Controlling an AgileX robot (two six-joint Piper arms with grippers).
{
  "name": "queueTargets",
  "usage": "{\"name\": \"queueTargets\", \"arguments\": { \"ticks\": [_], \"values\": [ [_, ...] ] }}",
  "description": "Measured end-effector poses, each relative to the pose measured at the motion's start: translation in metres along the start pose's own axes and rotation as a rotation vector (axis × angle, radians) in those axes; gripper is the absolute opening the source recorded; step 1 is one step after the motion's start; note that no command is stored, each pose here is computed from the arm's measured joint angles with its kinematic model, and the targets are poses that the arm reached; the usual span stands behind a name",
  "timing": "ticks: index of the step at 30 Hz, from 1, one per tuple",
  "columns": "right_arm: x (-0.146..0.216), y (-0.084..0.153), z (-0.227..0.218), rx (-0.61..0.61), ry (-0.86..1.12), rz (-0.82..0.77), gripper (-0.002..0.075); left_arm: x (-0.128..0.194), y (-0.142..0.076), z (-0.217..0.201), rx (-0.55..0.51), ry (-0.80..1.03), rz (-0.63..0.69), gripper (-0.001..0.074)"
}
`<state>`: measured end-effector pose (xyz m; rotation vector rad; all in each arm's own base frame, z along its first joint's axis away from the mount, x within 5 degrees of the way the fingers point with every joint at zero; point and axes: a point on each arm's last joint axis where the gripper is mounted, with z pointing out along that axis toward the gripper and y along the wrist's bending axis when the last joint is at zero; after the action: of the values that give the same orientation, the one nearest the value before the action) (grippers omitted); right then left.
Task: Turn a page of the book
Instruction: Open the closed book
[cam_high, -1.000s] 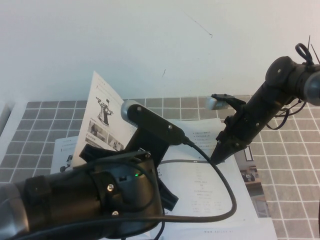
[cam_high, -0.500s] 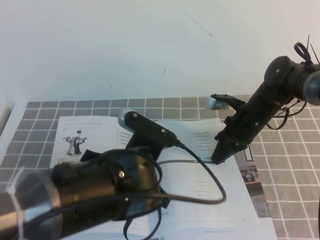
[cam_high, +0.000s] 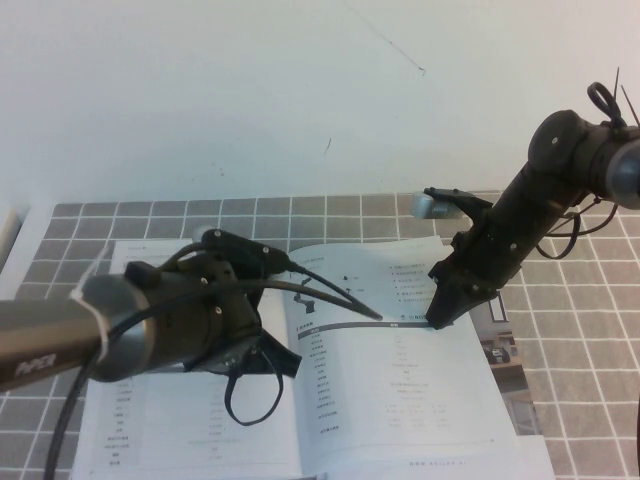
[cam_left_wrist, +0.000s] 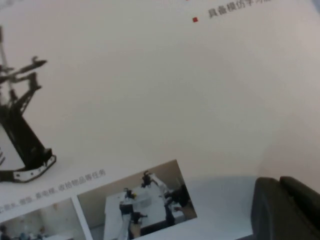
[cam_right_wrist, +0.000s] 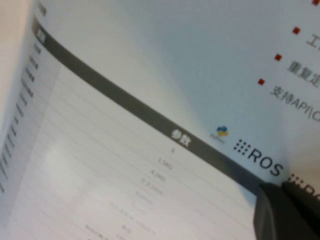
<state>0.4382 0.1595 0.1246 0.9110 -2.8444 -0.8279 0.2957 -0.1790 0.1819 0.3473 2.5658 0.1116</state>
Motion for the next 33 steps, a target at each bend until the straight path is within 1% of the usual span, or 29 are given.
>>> {"name": "queueTargets", "arguments": {
  "ticks": [4,7,17,20,22,24,25,29,33],
  "values": [
    [0.0,0.0,0.0,0.002,0.001,0.008,-0.0001,0.009,-0.004,0.025,-0.011,0.061,0.029,-0.0004],
    [0.0,0.0,0.0,0.003,0.001,0.021,-0.0001,0.013,-0.007,0.035,-0.014,0.083,0.048,-0.0004],
    [0.0,0.001,-0.003,0.014,0.001,0.014,-0.0001,0.013,-0.007,0.035,-0.019,0.086,0.05,-0.0004],
    [0.001,0.002,-0.012,0.06,0.007,-0.01,-0.0001,0.01,-0.005,0.03,-0.015,0.07,0.045,-0.0004],
    [0.0,0.006,-0.025,0.104,-0.007,-0.04,-0.0001,0.007,-0.003,0.02,-0.005,0.046,0.024,-0.0004],
    [-0.004,0.015,-0.046,0.139,-0.048,-0.074,-0.0001,-0.001,0.001,0.002,0.012,-0.007,0.011,-0.0004],
    [-0.006,0.023,-0.061,0.156,-0.082,-0.095,-0.0001,-0.006,0.004,-0.01,0.023,-0.041,0.002,-0.0004],
    [-0.008,0.064,-0.126,0.227,-0.236,-0.188,-0.0001,-0.017,0.018,-0.056,0.037,-0.154,-0.009,-0.0004],
    [0.007,0.107,-0.186,0.305,-0.361,-0.271,-0.0001,-0.019,0.038,-0.112,0.041,-0.261,-0.014,-0.0004]
  ]
}}
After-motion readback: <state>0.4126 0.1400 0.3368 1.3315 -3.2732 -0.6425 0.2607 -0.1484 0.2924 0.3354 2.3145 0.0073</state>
